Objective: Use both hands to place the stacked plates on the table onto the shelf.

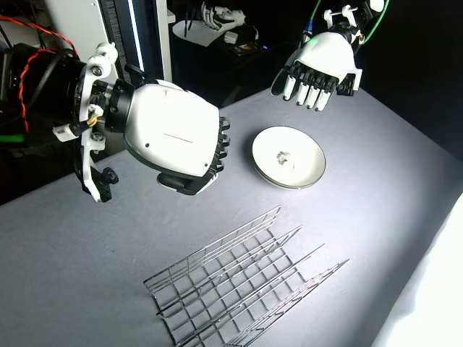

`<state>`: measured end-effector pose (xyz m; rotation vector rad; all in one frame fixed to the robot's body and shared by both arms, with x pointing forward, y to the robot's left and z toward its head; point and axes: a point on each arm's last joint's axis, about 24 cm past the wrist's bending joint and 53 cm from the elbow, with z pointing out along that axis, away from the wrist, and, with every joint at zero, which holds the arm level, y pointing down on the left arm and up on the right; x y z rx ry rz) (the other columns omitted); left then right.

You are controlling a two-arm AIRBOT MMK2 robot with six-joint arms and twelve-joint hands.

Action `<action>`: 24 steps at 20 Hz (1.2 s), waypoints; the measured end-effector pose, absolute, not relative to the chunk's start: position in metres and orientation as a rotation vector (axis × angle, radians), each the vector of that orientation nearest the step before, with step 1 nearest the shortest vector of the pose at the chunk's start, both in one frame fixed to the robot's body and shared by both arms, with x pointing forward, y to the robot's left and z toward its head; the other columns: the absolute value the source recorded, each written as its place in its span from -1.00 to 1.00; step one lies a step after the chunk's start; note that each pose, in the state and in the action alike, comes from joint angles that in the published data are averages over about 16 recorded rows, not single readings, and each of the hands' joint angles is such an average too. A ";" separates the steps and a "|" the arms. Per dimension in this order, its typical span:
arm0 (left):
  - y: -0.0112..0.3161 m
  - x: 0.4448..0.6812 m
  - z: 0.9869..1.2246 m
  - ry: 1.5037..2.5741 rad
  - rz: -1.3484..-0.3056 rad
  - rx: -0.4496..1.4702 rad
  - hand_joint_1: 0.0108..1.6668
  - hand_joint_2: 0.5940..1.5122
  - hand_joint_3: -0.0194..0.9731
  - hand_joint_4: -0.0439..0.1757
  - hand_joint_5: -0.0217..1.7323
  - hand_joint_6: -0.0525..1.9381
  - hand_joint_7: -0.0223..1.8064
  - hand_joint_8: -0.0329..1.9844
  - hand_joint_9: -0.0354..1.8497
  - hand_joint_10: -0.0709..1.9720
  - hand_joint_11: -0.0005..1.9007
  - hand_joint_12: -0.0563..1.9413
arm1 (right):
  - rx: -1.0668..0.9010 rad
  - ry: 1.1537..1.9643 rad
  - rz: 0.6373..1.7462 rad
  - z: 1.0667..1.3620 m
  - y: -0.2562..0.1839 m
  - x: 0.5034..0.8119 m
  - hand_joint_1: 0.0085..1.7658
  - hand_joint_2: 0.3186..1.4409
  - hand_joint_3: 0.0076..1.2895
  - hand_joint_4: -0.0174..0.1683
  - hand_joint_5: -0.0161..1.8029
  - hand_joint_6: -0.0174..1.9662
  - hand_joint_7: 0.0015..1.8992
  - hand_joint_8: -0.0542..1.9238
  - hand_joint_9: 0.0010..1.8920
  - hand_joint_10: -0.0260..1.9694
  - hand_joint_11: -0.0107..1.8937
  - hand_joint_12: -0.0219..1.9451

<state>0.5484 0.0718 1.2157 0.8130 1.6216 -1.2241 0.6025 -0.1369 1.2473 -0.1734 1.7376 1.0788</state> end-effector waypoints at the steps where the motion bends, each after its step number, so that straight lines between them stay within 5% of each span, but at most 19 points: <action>1: 0.072 0.548 1.215 1.625 -1.224 0.817 -0.80 0.17 -0.89 -0.22 -0.24 -0.11 -0.23 -0.13 -0.19 -0.10 -0.16 -0.07 | -0.173 1.733 1.080 1.248 -0.137 0.603 -0.91 0.58 -0.89 -0.81 0.04 -0.05 -0.04 -0.06 -0.05 -0.06 -0.14 0.15; 8: 0.073 0.547 1.218 1.633 -1.235 0.839 -0.89 0.16 -0.90 -0.41 -0.54 -0.48 -0.55 -0.51 -0.53 -0.47 -0.52 -0.46 | -0.175 1.704 1.101 1.256 -0.137 0.606 -0.95 0.68 -0.94 -0.82 -0.31 -0.46 -0.37 -0.45 -0.40 -0.46 -0.52 -0.02; 13: 0.077 0.547 1.220 1.651 -1.268 0.846 -0.99 0.15 -0.93 -0.63 -0.89 -0.93 -0.91 -0.94 -0.90 -0.91 -0.92 -0.92 | -0.181 1.664 1.125 1.266 -0.136 0.609 -0.99 0.78 -0.98 -0.84 -0.70 -0.92 -0.74 -0.90 -0.77 -0.92 -0.91 -0.29; 24: 0.095 0.547 1.204 1.698 -1.282 0.982 -0.99 0.14 -0.92 -0.59 -0.90 -0.94 -0.93 -0.95 -0.93 -0.92 -0.96 -0.93 | -0.221 1.575 1.211 1.286 -0.125 0.601 -0.99 0.76 -0.99 -0.84 -0.76 -0.96 -0.80 -0.93 -0.84 -0.96 -0.97 -0.34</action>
